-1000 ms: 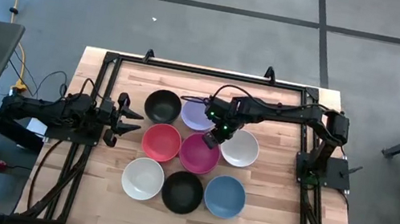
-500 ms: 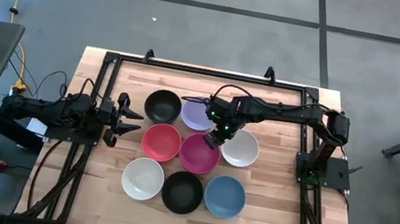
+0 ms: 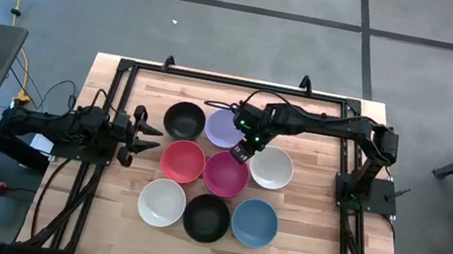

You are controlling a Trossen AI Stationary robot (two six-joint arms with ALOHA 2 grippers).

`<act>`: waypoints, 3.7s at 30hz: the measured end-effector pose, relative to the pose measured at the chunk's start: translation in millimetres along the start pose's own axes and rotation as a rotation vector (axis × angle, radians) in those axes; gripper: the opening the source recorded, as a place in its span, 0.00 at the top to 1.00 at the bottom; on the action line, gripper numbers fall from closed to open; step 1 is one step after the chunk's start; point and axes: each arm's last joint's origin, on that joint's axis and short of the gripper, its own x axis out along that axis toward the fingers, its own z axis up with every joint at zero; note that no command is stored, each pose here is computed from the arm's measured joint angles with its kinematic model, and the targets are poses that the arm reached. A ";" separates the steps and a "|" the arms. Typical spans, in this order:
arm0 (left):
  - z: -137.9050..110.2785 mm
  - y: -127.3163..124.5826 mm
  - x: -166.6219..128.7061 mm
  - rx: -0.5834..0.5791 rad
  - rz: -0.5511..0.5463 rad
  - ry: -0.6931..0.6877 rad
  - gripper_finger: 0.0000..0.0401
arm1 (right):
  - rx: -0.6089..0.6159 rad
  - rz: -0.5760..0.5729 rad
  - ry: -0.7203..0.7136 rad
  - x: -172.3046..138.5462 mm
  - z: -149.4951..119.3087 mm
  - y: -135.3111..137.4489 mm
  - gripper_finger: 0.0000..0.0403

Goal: Nest bowls inside each other
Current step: Stack the pink bowl on top of the center black bowl, then stack the right white bowl on top of the pink bowl

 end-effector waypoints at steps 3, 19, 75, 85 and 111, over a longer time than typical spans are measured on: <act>0.0 0.0 0.0 -0.006 0.000 -0.001 0.62 | 0.006 -0.012 0.014 5.0 -3.1 -2.6 0.82; 0.0 0.0 0.0 -0.007 0.000 0.000 0.62 | -0.022 0.006 -0.014 12.7 -6.5 5.5 1.00; -6.1 0.3 0.7 -0.050 -0.009 0.067 0.62 | 0.027 -0.345 0.251 -1.9 -51.2 -40.3 0.79; -6.2 0.5 0.8 -0.043 -0.001 0.067 0.62 | 0.022 -0.430 0.302 19.9 -66.2 -64.3 0.79; -6.8 1.7 0.7 -0.041 0.038 0.069 0.62 | -0.023 -0.166 0.155 -13.3 -42.7 -90.4 0.79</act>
